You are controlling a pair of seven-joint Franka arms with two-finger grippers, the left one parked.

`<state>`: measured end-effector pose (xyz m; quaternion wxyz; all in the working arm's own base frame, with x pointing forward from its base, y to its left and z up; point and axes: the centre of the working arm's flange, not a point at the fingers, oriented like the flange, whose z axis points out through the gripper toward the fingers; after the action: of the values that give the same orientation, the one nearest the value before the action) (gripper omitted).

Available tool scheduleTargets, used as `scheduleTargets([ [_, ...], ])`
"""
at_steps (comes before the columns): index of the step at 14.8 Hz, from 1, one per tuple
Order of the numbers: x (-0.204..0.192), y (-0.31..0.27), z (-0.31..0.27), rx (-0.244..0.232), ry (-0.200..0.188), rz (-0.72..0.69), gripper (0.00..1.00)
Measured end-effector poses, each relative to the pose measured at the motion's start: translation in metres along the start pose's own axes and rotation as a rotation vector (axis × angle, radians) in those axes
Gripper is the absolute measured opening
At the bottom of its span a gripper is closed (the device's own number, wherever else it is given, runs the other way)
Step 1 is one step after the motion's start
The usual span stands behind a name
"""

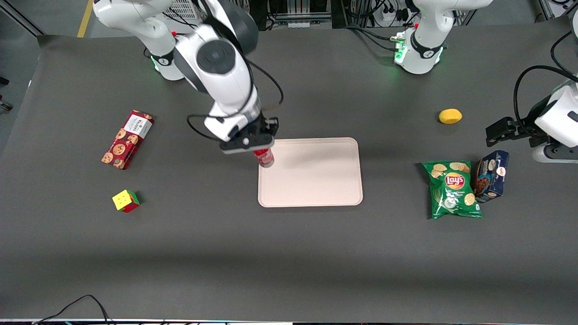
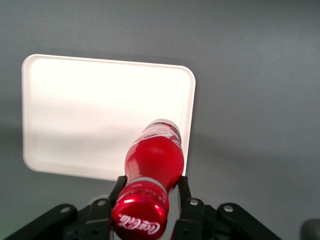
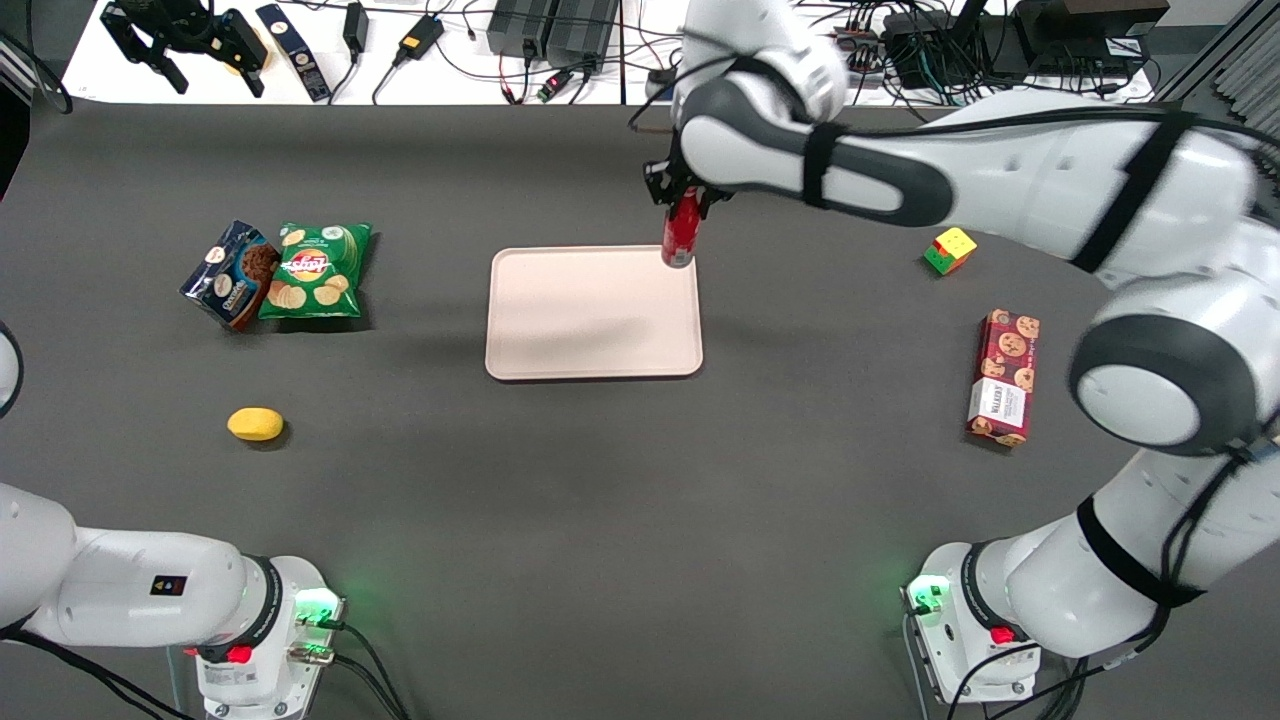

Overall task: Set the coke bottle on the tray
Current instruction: 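Carry the bottle with the right gripper over the white tray, then lower the bottle upright onto the tray and open the right gripper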

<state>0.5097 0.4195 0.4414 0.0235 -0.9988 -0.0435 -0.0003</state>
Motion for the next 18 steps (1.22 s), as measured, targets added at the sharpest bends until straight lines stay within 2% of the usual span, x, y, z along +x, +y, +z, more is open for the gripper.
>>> scheduleTargets([
  [5,0.023,-0.005,0.078,-0.016,-0.010,-0.016,0.45],
  [13,0.031,-0.006,0.124,-0.034,-0.013,-0.036,0.45],
  [18,0.030,-0.005,0.139,-0.043,-0.030,-0.038,0.45],
])
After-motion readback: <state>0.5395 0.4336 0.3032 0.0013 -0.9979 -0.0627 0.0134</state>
